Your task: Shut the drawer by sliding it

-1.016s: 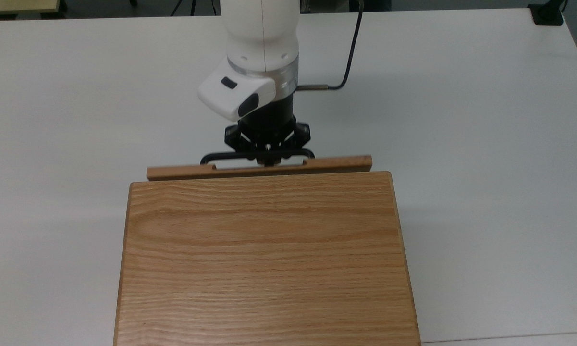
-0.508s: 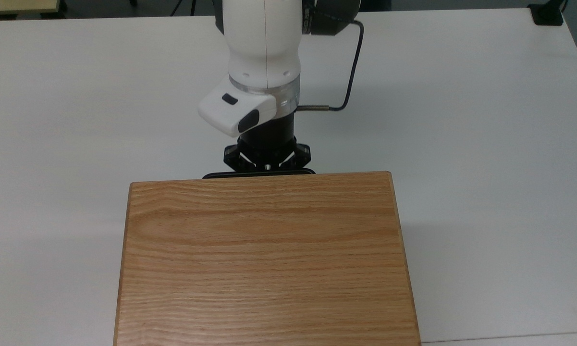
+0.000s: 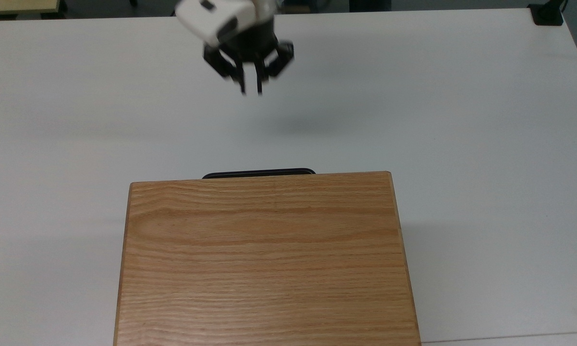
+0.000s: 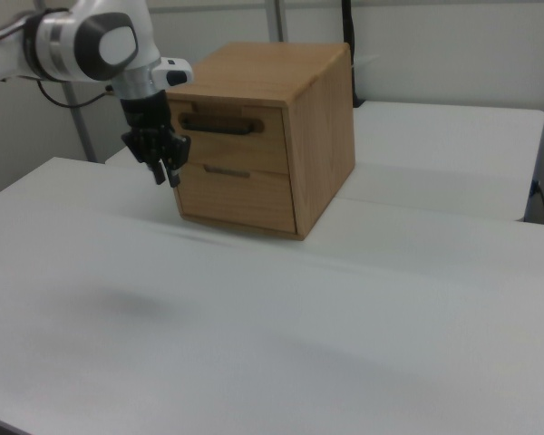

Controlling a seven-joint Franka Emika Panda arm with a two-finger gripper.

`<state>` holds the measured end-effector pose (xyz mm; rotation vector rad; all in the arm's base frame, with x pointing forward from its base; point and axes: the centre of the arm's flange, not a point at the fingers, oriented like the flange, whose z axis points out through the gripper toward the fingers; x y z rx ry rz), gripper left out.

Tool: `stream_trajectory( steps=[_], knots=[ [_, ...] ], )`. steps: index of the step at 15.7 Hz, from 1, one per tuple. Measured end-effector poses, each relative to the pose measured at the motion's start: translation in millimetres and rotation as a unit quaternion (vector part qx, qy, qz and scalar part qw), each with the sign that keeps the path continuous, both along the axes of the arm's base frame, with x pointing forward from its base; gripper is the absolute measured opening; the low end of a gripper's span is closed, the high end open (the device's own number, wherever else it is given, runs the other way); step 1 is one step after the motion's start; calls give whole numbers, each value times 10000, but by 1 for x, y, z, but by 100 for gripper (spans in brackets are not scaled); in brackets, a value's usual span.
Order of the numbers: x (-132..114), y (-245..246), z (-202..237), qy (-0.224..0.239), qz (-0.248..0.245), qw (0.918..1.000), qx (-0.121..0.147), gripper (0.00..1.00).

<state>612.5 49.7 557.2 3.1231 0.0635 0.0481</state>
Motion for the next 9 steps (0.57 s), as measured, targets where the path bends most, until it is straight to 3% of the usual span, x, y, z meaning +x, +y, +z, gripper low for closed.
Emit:
stream_trajectory(
  steps=[3,7,9],
  knots=[
    [-27,-22,19,82,-162,9998,18,62],
    [-32,-30,23,63,-342,9994,28,99],
    [-32,-30,22,64,-498,9987,31,100]
  ],
)
